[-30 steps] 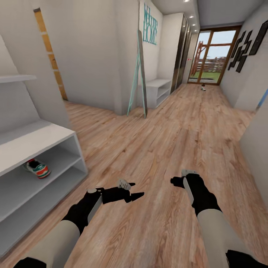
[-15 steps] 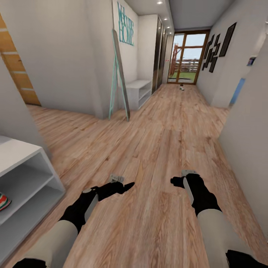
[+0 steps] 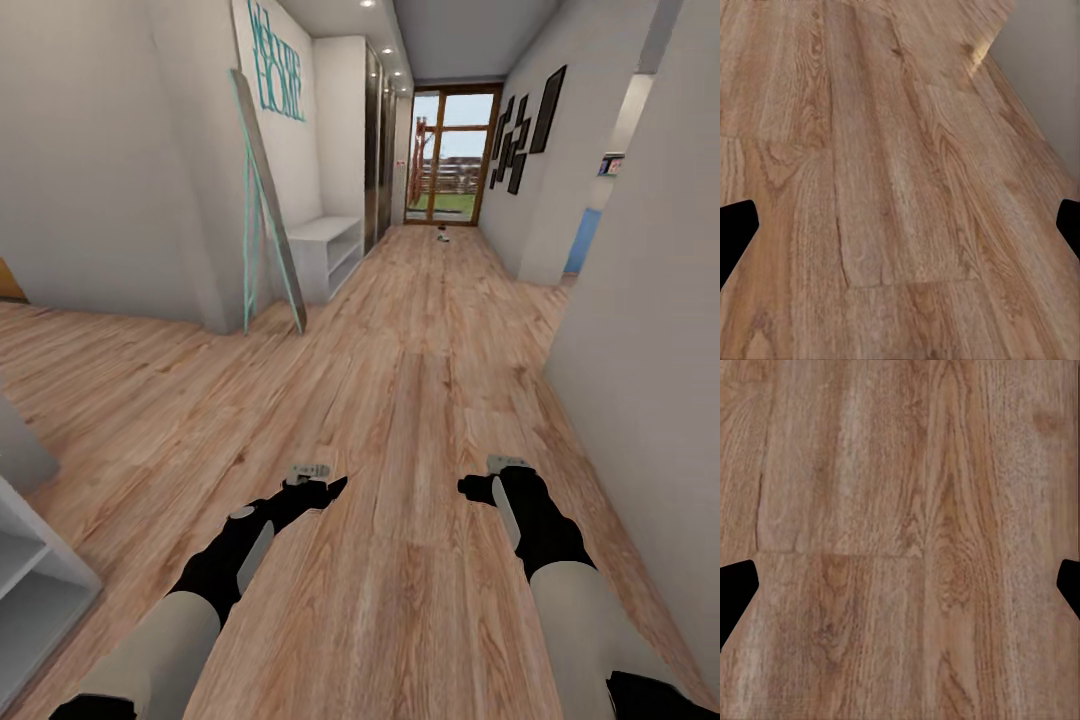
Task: Pick up the two gym shoes and the two sandals from the corridor floor and place them onto the hallstand (shoe rack) in the corridor, making sure they are on the rack and not on the floor. Arrange them so the two gym shoes are next to each other and the two sandals are next to each other.
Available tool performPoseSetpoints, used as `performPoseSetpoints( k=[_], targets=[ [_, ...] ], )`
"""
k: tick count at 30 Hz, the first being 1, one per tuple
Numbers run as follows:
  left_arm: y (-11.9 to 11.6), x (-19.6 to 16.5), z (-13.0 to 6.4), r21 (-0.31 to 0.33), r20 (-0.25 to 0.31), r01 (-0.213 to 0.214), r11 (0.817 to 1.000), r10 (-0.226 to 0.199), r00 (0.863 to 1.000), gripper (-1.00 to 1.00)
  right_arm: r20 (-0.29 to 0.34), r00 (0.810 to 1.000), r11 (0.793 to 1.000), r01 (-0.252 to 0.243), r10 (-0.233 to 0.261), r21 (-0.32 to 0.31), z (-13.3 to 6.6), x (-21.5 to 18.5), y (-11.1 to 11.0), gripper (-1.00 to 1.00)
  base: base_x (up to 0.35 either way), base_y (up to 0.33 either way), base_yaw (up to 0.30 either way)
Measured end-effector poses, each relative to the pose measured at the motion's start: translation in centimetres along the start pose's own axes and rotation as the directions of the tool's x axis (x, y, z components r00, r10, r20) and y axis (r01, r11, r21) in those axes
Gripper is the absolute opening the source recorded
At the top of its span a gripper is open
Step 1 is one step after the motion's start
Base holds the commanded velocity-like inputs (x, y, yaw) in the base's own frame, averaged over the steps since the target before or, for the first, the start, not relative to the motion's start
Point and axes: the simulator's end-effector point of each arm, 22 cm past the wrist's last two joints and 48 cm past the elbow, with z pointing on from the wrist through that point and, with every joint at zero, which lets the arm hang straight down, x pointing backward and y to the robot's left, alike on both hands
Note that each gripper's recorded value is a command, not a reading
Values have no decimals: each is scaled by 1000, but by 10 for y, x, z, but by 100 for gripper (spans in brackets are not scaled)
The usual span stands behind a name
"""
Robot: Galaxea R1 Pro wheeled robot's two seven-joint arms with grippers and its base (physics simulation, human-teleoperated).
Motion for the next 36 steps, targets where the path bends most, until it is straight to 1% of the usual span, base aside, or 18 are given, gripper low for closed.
performPoseSetpoints(
  k=[7, 10, 21, 30, 36],
  targets=[
    [1, 0, 0, -3, 0, 2, 1000, -2, 1000, 100, -4, 1000, 1000, 2, -2, 0, 1, 1, 0, 100, 345, -80, -16],
    [1, 0, 0, -3, 0, 2, 1000, -2, 1000, 100, -6, 1000, 1000, 3, -3, 0, 1, 2, 0, 100, 173, -39, -2],
    [2, 1, 0, -5, -1, 3, 1000, -3, 1000, 100, -6, 1000, 1000, 3, -3, 0, 2, 3, 0, 100, 24, -5, 0],
    [-7, -22, -8, 2, 30, -15, 1000, 15, 999, 100, 30, 1000, 1000, -1, 1, -6, -17, -14, 1, 100, 0, 0, 0],
    [-7, -22, -8, 3, 32, -16, 1000, 16, 999, 100, 30, 1000, 1000, -1, 1, -6, -17, -14, 1, 100, 0, 0, 0]
  ],
)
